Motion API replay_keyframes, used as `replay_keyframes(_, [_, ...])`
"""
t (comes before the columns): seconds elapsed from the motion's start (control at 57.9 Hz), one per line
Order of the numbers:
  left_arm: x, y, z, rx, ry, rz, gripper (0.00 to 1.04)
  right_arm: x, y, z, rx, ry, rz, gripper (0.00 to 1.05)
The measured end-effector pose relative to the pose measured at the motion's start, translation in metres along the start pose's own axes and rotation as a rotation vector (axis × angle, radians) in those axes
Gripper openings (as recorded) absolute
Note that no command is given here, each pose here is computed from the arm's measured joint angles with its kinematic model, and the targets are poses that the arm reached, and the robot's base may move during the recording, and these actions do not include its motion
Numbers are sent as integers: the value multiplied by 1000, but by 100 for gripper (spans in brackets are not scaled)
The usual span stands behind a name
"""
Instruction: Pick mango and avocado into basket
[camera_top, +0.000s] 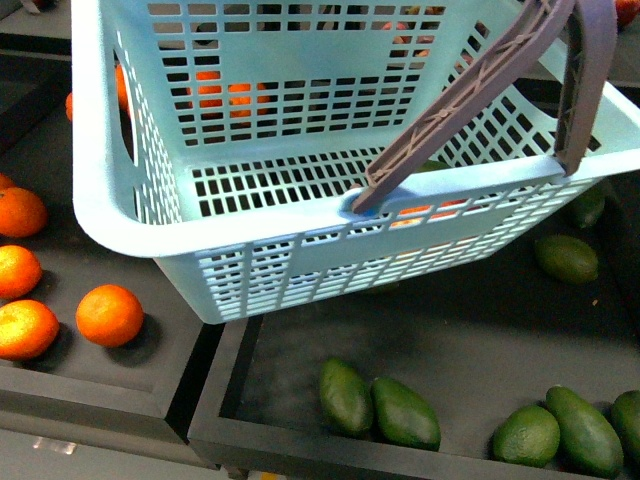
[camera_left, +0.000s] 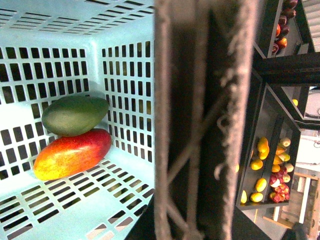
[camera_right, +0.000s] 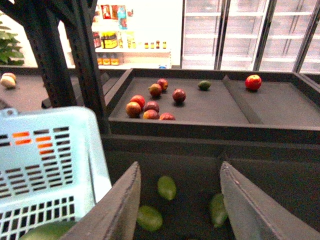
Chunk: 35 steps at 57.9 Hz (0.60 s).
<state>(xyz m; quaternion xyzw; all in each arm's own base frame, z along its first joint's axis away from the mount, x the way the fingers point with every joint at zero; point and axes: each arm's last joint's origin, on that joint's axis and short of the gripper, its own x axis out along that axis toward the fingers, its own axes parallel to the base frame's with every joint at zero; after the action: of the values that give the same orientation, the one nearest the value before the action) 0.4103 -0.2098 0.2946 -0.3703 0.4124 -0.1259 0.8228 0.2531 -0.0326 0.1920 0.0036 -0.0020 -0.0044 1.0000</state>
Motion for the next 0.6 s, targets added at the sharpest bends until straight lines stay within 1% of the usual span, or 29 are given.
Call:
replay_keyframes(0.086, [0,0,0,-4,7,-5,5,-16,7,-9,0,24,10,31])
replay_keyframes(0.138, [0,1,1,-9,5,-4,5,-23,9,-11,-1,24,9,24])
replay_keyframes(0.225, [-1,2,3,-10,-6,3,5,-36,13,-12,-3,16,2,8])
replay_keyframes(0.276, [-1,3,4,-6,-15,10,5,-43,15,-14,-6,14,-1,1])
replay_keyframes(0.432, [-1,3,4,-2,-16,11,5,-62,20,-18,-5,19,3,2])
replay_keyframes(0.484, [-1,3,4,-5,-15,10,5,-67,25,-19,-6,20,-16,2])
replay_keyframes(0.605, [-1,3,4,-5,-14,9,5,-78,31,-26,-7,5,10,2])
